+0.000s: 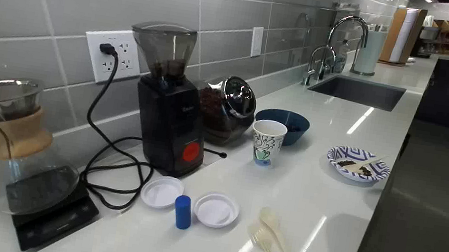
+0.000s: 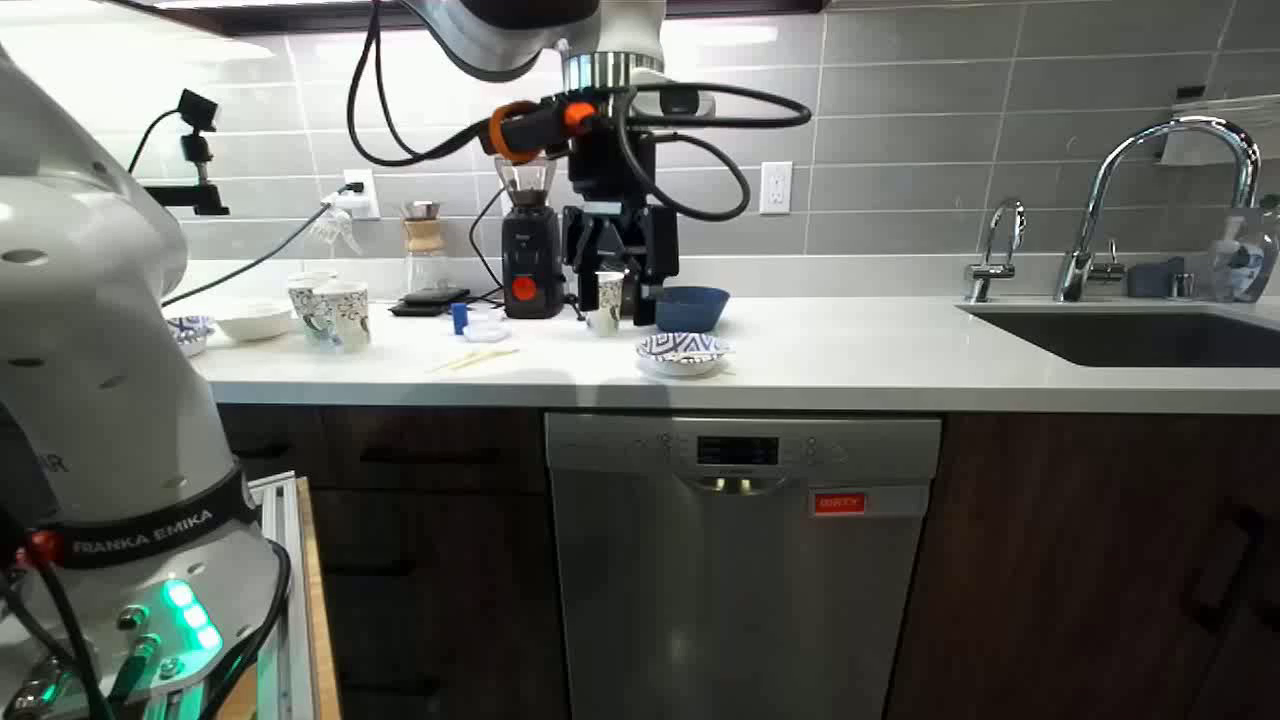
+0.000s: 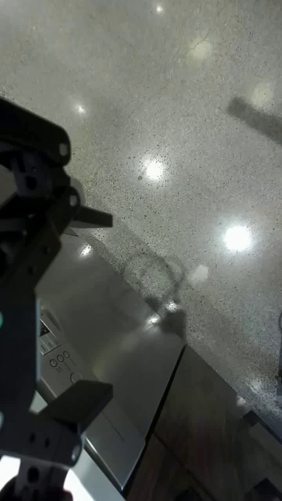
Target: Put some of the bowl's contents into the cup
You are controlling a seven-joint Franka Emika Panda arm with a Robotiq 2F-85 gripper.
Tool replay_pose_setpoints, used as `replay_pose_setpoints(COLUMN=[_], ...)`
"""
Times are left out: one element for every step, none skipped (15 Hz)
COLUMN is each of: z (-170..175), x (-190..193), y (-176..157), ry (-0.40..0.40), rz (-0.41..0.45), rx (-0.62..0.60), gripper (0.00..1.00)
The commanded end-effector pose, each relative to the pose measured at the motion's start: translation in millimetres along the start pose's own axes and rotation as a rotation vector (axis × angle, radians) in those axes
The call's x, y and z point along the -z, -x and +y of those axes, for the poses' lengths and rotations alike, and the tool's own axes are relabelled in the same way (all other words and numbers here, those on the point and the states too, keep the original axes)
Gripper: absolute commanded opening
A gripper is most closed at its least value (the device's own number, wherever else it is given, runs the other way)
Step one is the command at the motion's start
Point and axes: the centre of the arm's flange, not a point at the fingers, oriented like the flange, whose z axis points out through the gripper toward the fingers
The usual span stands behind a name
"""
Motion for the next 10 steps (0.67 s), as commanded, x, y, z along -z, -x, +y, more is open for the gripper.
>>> replay_pose_setpoints(z=[0, 0, 0, 1, -3, -8, -16, -22, -28, -35], x=[0, 0, 0, 2, 5, 7, 10, 15, 19, 21], y=[0, 0, 0, -10, -21, -35, -51, -62, -77, -91], ry=[0.000, 0.000, 0.000, -0.038, -0.078, -0.121, -0.163, -0.175, -0.215, -0.245], rz=[0.000, 0.000, 0.000, 0.012, 0.006, 0.025, 0.036, 0.035, 0.031, 0.030], rx=[0.000, 0.000, 0.000, -0.029, -0.079, -0.129, -0.177, -0.238, -0.280, -0.326], gripper=[1.00, 1.00, 1.00, 1.00, 1.00, 1.00, 1.00, 1.00, 1.00, 1.00])
